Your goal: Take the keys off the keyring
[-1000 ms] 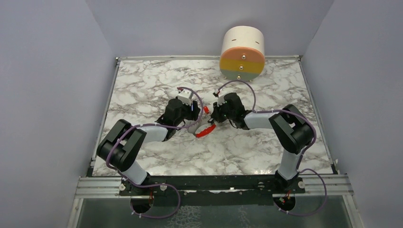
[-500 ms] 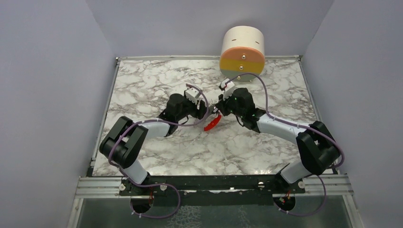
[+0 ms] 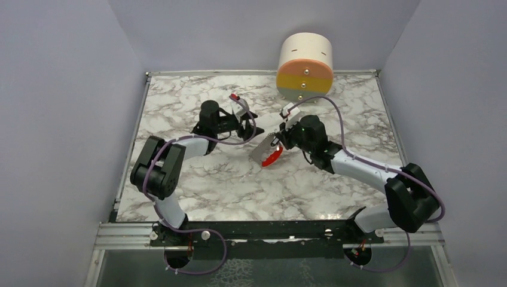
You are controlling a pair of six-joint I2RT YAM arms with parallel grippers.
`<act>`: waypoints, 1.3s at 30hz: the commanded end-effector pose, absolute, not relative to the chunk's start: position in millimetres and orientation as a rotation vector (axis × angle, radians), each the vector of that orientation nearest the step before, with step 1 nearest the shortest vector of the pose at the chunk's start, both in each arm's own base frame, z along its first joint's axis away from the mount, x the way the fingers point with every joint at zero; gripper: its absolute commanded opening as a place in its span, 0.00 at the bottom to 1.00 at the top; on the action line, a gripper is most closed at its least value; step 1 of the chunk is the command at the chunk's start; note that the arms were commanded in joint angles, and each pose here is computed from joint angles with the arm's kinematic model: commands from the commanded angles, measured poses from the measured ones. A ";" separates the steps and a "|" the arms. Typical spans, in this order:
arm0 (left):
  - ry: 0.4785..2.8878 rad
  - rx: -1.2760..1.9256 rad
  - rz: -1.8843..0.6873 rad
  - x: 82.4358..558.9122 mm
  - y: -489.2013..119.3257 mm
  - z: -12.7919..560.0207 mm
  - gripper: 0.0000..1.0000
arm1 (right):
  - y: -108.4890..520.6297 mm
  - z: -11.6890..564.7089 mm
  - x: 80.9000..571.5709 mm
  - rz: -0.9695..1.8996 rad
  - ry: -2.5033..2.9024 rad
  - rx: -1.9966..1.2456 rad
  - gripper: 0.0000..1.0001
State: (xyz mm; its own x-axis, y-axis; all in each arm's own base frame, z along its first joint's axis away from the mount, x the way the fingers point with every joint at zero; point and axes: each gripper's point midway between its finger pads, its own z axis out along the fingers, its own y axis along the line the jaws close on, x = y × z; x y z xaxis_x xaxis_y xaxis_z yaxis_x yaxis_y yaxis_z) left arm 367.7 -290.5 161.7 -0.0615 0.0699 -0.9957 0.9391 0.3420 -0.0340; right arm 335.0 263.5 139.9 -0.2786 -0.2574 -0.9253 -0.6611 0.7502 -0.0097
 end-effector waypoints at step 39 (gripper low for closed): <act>1.328 1.072 -1.011 311.2 -316.9 226.2 0.57 | 268.2 264.4 281.7 0.551 1.407 -0.870 0.01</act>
